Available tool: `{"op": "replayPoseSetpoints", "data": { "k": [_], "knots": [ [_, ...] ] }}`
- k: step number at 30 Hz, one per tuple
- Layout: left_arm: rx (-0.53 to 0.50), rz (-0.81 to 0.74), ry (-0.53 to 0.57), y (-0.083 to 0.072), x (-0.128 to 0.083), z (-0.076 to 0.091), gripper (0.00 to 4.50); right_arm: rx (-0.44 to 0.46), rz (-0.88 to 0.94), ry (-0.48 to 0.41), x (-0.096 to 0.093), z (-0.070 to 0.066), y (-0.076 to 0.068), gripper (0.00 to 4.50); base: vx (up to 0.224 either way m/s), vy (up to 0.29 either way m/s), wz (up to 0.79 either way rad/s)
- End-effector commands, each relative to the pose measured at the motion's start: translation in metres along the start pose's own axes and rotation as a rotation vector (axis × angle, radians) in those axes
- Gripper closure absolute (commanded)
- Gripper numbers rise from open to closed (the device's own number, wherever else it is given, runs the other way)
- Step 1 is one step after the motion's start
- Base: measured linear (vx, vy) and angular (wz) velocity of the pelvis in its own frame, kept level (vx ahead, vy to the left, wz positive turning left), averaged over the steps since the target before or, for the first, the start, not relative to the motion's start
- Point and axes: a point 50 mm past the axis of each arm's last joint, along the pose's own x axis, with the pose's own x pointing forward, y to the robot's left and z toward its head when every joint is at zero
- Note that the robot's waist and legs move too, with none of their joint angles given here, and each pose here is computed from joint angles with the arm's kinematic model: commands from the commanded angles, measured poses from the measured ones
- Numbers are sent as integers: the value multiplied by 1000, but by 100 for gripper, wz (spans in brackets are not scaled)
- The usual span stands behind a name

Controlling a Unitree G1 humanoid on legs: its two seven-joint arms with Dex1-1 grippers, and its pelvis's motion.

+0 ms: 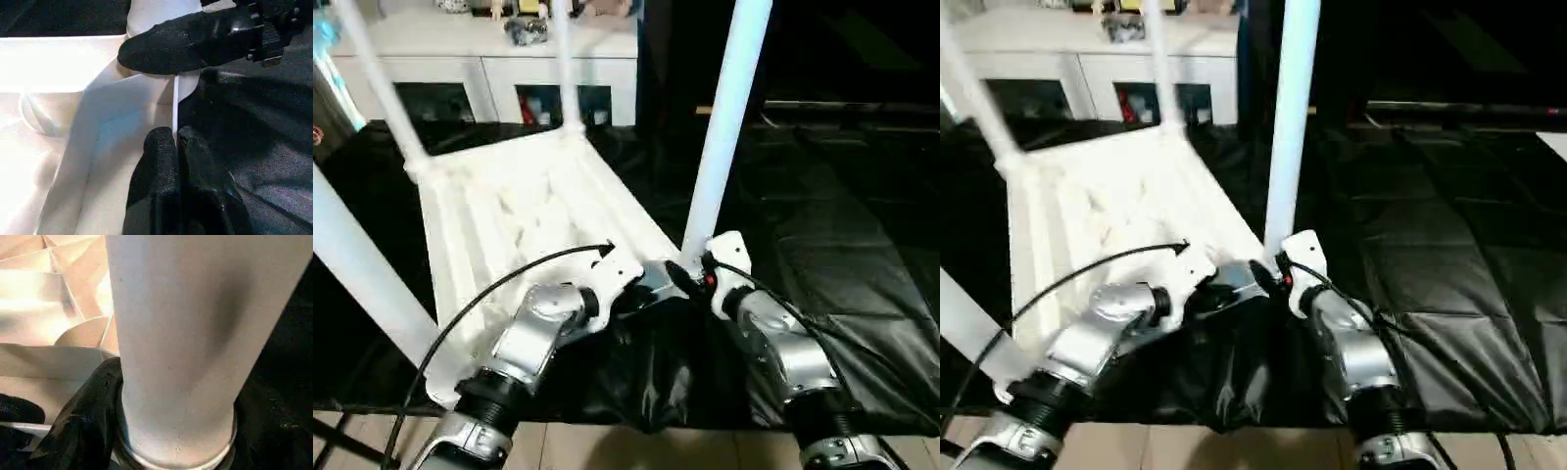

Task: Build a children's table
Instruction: Rotate leg to tighten

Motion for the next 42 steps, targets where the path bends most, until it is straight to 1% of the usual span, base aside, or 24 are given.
{"op": "replayPoseSetpoints", "data": {
  "k": [1,2,3,4,6,7,10,12,15,18,20,21,23,24,26,27,31,32,33,37,39,40,41,42],
  "knots": [
    [27,-137,-84,-28,20,16,450,14,224,-27,14,5,45,147,0,0,0],
    [33,-138,-82,-25,17,15,450,7,225,-29,12,6,40,147,0,0,0],
    [56,-153,-81,-20,11,12,450,-9,228,-28,8,7,31,124,0,0,0],
    [62,-166,-79,-18,8,10,450,-19,234,-27,5,7,27,107,0,0,0],
    [65,-174,-76,-17,5,9,450,-28,244,-27,3,8,23,105,0,0,0],
    [76,-195,-75,-14,0,7,450,-48,259,-22,-1,9,16,102,0,0,0],
    [89,-223,-70,-8,-10,4,450,-106,331,-5,-11,10,6,60,0,0,0],
    [111,-244,-58,-2,-18,0,450,-163,433,10,-21,11,3,60,0,0,0],
    [125,-298,-38,5,-30,-4,450,-208,563,34,-32,12,-1,60,0,0,0],
    [130,-333,-35,5,-34,-5,450,-220,605,47,-35,12,-1,60,0,0,0],
    [139,-373,-23,5,-36,-5,450,-238,688,76,-40,12,-1,60,0,0,0],
    [145,-389,-19,6,-37,-4,450,-242,711,85,-41,11,-1,77,0,0,0],
    [149,-410,-23,6,-37,-2,450,-247,741,94,-43,12,-1,87,0,0,0],
    [150,-418,-26,6,-37,-2,450,-249,751,96,-43,12,-1,104,0,0,0],
    [157,-441,-22,6,-36,-1,450,-259,782,110,-45,12,0,113,0,0,0],
    [157,-448,-20,6,-36,-1,450,-261,787,112,-45,11,0,131,0,0,0],
    [160,-468,-12,6,-35,-2,450,-260,797,116,-47,10,1,161,0,0,0],
    [160,-473,-10,6,-35,-2,450,-256,799,116,-48,10,2,161,0,0,0],
    [160,-473,-10,6,-35,-2,450,-256,799,116,-48,10,2,172,0,0,0],
    [158,-456,-11,7,-34,-2,450,-225,806,115,-49,6,6,176,0,0,0],
    [160,-419,-16,8,-33,-3,450,-193,784,91,-47,5,9,177,0,0,0],
    [147,-338,-21,9,-29,-3,450,-156,707,63,-41,5,11,178,0,0,0],
    [132,-308,-30,9,-26,-2,450,-145,652,59,-38,4,11,178,0,0,0],
    [132,-308,-30,9,-26,-2,450,-145,652,59,-38,4,11,178,0,0,0]
  ]
}}
